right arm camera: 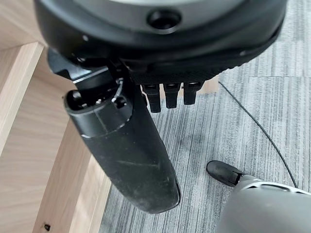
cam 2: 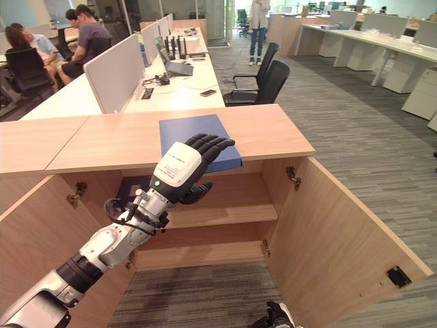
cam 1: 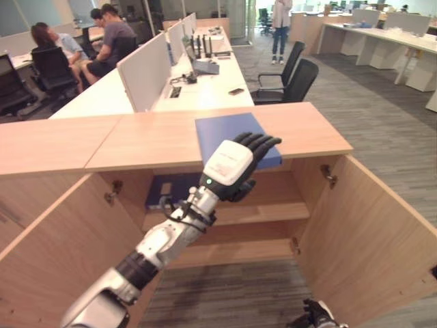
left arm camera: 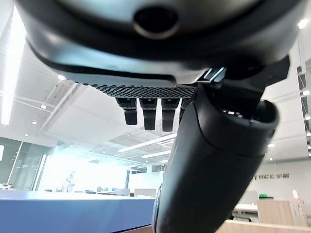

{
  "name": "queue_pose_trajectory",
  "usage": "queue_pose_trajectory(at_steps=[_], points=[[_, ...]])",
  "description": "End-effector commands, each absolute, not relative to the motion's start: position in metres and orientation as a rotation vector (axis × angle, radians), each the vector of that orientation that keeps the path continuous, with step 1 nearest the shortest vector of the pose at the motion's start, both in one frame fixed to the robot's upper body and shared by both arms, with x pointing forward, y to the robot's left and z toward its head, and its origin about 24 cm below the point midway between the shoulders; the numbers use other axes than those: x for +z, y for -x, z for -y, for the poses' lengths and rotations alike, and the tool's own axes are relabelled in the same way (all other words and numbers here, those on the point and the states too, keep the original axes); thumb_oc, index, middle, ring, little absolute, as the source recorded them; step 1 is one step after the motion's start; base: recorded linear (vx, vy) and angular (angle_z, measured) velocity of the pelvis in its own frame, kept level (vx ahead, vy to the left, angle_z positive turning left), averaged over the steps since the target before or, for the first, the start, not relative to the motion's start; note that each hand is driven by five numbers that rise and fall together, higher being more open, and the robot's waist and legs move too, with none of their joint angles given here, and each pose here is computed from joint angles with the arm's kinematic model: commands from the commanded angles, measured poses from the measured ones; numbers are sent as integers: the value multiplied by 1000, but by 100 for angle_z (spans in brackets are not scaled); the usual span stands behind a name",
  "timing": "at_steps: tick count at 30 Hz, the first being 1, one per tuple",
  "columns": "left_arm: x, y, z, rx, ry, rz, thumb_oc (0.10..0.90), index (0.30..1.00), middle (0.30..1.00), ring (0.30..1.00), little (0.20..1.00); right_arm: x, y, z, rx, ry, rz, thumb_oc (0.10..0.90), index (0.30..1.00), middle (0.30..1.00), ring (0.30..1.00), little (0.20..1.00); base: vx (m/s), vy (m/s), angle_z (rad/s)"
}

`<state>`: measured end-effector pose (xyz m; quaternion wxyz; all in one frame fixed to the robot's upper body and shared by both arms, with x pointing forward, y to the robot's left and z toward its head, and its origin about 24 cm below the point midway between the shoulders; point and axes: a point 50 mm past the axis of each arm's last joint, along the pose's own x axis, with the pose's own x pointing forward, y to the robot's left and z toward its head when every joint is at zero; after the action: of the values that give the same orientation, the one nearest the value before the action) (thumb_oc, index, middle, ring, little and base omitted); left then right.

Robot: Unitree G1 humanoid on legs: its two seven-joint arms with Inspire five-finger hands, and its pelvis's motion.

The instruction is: Put the empty folder in the office cabinet

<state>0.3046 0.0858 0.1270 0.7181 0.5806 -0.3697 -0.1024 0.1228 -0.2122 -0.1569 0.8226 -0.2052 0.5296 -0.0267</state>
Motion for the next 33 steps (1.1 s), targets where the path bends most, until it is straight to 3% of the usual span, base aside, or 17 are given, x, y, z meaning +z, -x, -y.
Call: queue_pose_trajectory(at_steps=[1, 8, 33], points=[[192, -333, -77, 12, -1290, 1013, 800, 900, 900, 900, 900, -143, -160, 222, -100, 502, -1024, 800, 900, 900, 900, 900, 4, 8, -4], [193, -356, -73, 79, -1360, 934, 800, 900, 900, 900, 900, -140, -165, 223, -113, 500, -1011, 800, 900, 900, 900, 900, 0, 6, -6], [166, -388, -127, 244, -1482, 576, 800, 900, 900, 900, 900, -142, -163, 221, -103, 476, -1017, 800, 900, 900, 900, 900, 0, 1, -2]])
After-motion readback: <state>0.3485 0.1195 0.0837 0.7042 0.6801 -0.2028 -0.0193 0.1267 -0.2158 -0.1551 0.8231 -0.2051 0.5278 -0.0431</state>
